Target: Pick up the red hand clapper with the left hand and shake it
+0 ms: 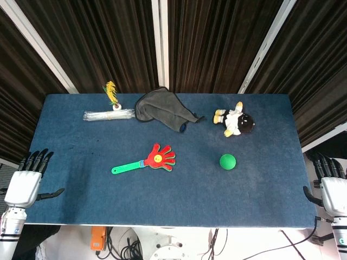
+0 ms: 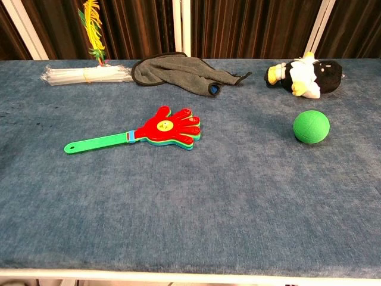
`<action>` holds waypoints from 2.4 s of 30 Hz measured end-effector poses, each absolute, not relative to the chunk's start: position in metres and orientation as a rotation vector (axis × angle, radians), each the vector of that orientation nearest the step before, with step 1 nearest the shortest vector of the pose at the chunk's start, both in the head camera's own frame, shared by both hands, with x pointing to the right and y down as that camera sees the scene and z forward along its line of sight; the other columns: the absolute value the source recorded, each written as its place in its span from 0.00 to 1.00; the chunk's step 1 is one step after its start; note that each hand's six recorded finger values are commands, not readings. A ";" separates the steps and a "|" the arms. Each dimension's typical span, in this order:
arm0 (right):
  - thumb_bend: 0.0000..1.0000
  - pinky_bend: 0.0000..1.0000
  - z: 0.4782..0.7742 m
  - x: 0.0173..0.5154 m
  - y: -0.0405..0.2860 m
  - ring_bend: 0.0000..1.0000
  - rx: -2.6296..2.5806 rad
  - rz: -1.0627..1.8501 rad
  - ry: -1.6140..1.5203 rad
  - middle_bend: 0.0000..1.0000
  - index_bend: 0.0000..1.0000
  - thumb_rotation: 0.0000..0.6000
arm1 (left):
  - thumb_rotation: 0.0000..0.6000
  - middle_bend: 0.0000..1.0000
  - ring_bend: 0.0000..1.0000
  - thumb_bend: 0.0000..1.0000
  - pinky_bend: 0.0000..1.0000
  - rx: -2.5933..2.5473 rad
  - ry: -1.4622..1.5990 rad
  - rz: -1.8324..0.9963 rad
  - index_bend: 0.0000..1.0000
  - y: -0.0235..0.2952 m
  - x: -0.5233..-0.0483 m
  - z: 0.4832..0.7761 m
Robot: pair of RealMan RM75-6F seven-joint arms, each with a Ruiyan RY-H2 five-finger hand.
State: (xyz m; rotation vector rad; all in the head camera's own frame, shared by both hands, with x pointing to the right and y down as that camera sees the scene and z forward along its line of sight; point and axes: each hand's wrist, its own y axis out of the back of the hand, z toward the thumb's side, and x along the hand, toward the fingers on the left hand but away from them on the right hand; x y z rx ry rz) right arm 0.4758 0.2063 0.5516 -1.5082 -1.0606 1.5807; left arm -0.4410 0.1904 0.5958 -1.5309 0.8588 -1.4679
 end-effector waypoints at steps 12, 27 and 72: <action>0.24 0.00 0.552 0.477 0.206 0.00 -1.508 1.580 -1.063 0.00 0.00 1.00 | 0.70 0.00 0.00 0.06 0.00 -1.550 0.876 -1.470 0.03 0.190 -0.439 0.596; 0.24 0.00 0.552 0.478 0.204 0.00 -1.496 1.593 -1.065 0.00 0.00 1.00 | 0.80 0.01 0.00 0.05 0.00 -1.733 0.884 -1.456 0.03 0.171 -0.396 0.625; 0.24 0.00 0.550 0.499 0.201 0.00 -1.478 1.623 -1.103 0.00 0.00 1.00 | 0.75 0.10 0.00 0.07 0.00 -2.177 0.908 -1.402 0.27 0.124 -0.207 0.762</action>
